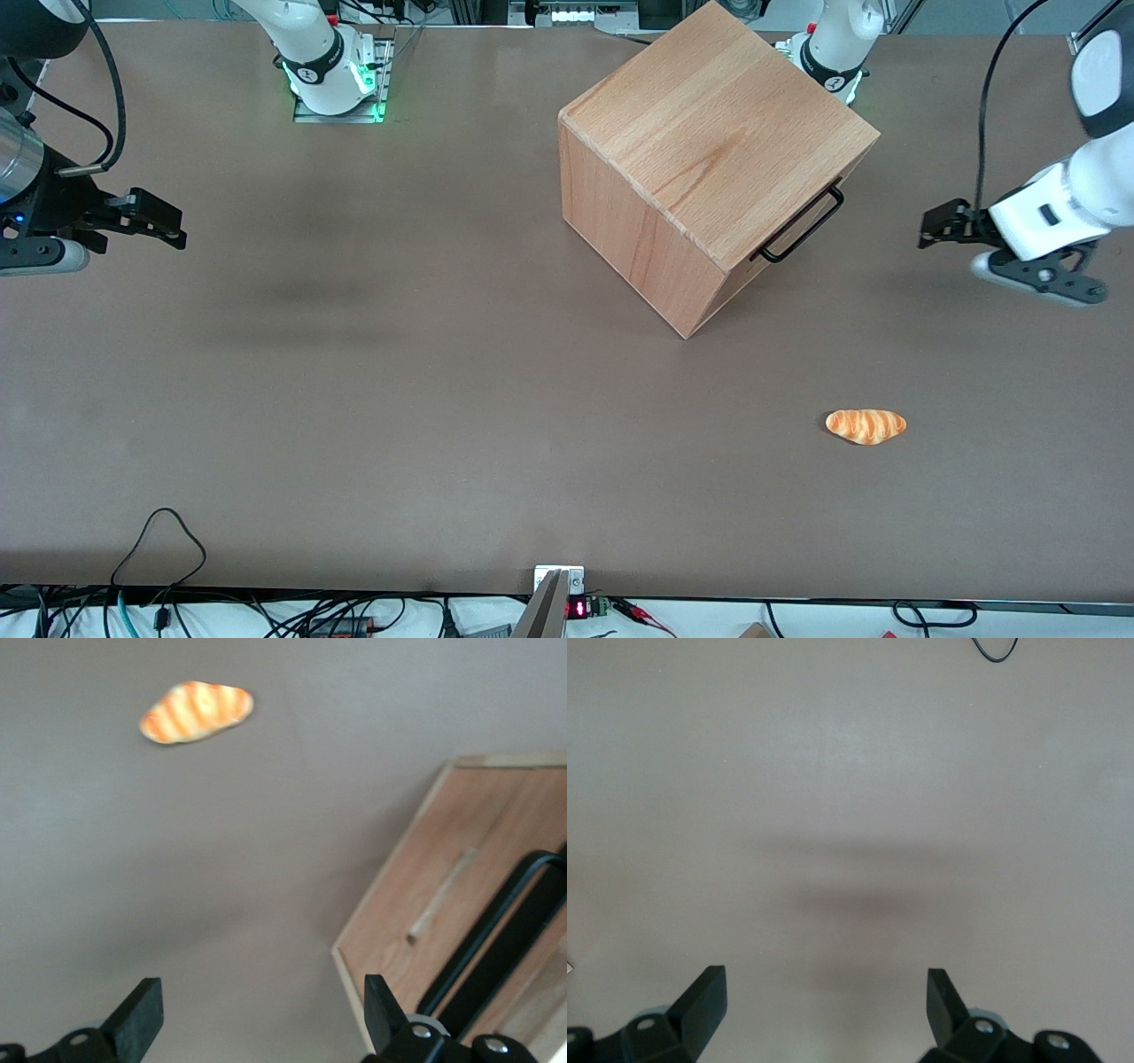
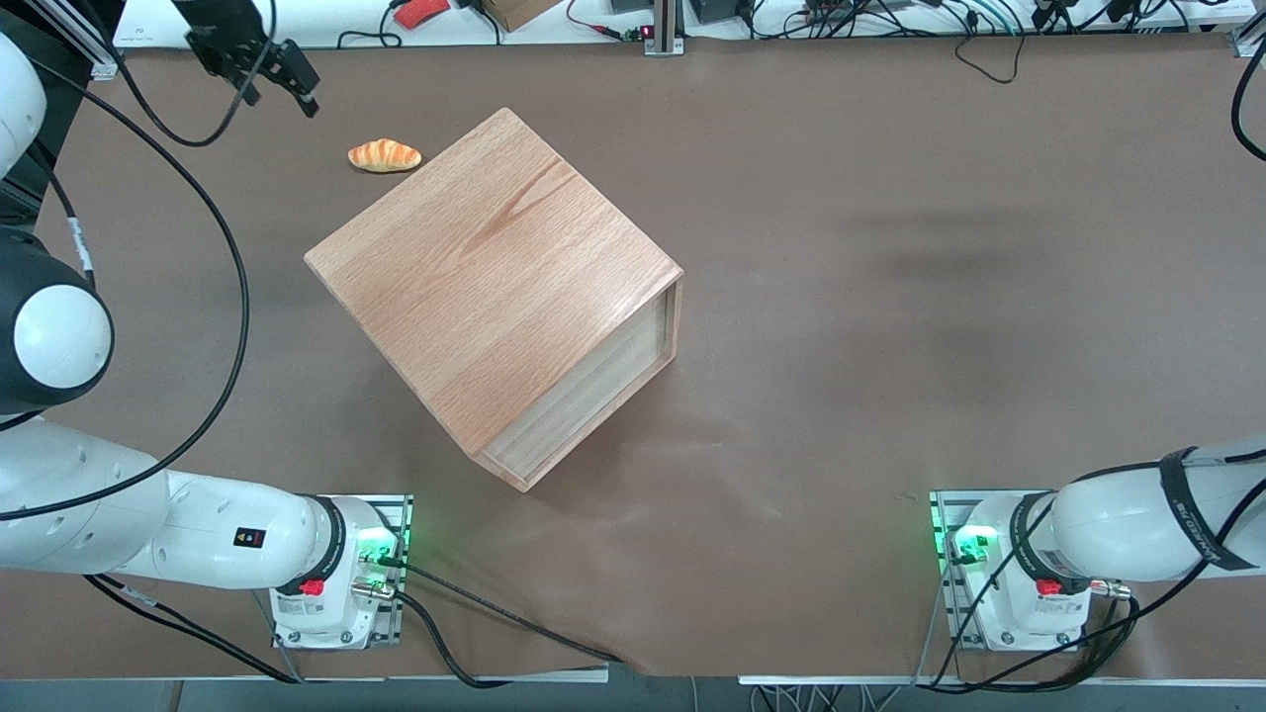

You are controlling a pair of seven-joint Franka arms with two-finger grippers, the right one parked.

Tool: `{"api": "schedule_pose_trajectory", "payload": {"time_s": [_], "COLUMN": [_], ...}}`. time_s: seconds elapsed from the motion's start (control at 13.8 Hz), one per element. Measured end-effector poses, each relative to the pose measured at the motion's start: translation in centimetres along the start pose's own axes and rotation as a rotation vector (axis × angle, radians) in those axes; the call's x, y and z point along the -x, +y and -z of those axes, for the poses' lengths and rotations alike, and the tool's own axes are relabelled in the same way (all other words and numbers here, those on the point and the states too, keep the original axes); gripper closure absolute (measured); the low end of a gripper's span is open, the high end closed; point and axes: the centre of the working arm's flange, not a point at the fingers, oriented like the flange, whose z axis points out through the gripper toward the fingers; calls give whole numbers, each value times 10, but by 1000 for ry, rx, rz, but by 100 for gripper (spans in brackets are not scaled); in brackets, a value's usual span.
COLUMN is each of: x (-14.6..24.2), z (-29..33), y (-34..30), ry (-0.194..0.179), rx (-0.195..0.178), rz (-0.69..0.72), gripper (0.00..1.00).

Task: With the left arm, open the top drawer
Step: 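Move the left gripper toward the black handle of the wooden drawer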

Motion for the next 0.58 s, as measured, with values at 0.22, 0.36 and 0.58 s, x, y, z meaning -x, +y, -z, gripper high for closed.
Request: {"api": "schedule_pose_trajectory", "payload": {"time_s": [0.22, 0.36, 0.58], "x": [-5, -8, -11], "z": [-34, -50, -71], "y": [19, 38, 54], "ry": [-35, -45, -42], "rx": [62, 96, 126], "rz": [-108, -163, -227], "gripper": [0, 0, 0]}}
